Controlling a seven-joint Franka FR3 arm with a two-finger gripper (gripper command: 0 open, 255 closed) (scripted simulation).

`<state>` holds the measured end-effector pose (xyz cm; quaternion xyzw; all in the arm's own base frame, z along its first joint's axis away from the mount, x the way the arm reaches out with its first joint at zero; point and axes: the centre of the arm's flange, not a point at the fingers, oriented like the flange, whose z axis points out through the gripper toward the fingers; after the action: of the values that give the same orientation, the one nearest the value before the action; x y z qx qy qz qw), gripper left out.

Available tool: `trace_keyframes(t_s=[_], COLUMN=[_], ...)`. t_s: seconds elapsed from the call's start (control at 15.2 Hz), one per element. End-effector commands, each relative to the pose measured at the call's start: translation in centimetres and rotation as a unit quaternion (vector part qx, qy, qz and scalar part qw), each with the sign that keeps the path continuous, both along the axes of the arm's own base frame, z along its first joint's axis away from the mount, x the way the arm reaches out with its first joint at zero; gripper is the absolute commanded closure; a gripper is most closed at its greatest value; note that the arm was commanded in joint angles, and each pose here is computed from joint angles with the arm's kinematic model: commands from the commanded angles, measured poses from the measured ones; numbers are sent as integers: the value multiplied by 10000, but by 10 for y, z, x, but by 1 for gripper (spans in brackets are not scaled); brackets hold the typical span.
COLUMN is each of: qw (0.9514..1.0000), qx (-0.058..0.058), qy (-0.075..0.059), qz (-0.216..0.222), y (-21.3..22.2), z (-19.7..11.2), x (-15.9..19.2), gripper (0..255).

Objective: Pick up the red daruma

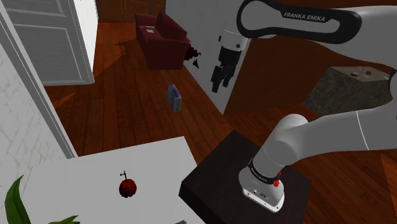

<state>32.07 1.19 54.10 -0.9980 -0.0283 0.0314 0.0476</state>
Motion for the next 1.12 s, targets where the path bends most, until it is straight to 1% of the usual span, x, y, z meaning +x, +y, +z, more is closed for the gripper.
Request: trace_keyframes(t_s=[0.0,1.06], qw=[10000,9993], qx=[0,-92], qy=[0,51], qz=[0,-348], y=[0,151], z=[0,-142], x=[0,45], gripper=[0,0])
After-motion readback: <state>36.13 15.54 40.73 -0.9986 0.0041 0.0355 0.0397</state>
